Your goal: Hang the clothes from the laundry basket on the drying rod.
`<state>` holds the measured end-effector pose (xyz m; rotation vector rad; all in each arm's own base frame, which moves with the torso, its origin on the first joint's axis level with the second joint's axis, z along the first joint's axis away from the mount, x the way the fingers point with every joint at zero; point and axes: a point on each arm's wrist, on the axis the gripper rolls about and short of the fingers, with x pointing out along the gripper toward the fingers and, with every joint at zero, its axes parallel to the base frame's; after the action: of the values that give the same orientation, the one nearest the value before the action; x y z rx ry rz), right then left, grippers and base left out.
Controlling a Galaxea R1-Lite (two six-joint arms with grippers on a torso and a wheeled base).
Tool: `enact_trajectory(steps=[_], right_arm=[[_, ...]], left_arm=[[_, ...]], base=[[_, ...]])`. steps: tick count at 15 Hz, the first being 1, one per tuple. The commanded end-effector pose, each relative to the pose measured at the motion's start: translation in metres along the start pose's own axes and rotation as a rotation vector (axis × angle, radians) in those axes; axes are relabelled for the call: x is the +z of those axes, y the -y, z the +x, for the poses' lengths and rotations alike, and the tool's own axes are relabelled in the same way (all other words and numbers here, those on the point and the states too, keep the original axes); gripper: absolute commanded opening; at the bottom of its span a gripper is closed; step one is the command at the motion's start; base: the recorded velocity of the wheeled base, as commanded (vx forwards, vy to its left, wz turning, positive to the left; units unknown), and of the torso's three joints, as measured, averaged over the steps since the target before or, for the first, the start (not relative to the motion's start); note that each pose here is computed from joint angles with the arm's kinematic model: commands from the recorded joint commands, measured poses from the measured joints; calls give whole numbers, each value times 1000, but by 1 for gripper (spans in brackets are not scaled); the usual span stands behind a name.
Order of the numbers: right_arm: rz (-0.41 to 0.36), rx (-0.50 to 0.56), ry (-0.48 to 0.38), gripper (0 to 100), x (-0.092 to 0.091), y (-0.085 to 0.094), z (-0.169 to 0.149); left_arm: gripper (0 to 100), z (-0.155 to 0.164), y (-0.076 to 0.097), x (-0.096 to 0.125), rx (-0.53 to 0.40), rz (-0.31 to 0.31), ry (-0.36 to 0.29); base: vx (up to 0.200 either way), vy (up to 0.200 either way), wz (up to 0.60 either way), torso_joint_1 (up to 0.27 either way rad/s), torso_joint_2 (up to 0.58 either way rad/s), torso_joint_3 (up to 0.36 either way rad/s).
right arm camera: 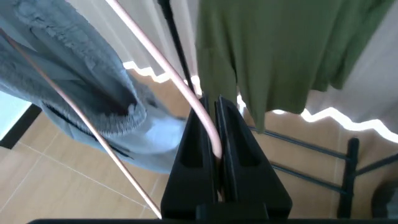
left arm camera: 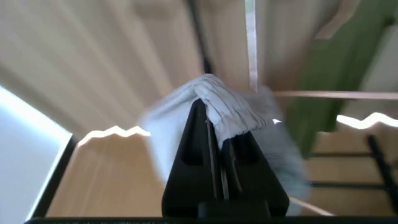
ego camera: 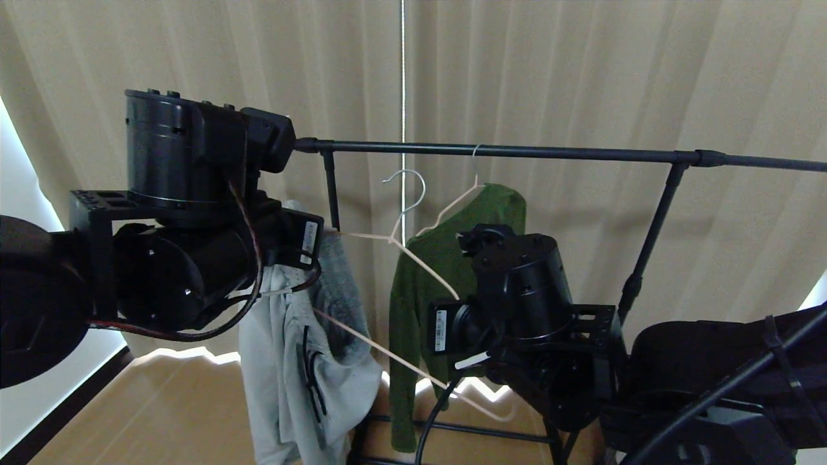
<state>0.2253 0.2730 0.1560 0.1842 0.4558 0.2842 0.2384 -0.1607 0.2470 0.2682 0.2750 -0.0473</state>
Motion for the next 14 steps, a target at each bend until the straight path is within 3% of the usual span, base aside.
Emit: enact_trajectory(steps=[1,4,6,8,10,13,14], right_arm=[[-6,2,-8,0,-3,-3,4],[-111,17,-31,0,-13,3,2],[-169,14,12,0,-15,20,0],[-224,78,53,0,-20,36,-6],[-249,131,100,0,-21,37,-8],[-248,136,101,0,-22,35,-4],[-248,137,101,0,-22,35,-4]], left_arm=[[0,-6,6,3,-27,2,16],[0,-21,-3,8,-45,70,52],[0,-17,-16,10,-8,94,54],[0,-15,-23,10,10,135,54],[0,-18,-12,3,-125,161,60],[0,-36,8,-1,-357,198,100],[0,-37,13,-3,-387,213,100]], base=[[0,0,0,0,0,0],[0,0,0,0,0,0],[0,0,0,0,0,0],[0,0,0,0,0,0],[0,0,0,0,0,0],[0,0,0,0,0,0],[0,0,0,0,0,0]])
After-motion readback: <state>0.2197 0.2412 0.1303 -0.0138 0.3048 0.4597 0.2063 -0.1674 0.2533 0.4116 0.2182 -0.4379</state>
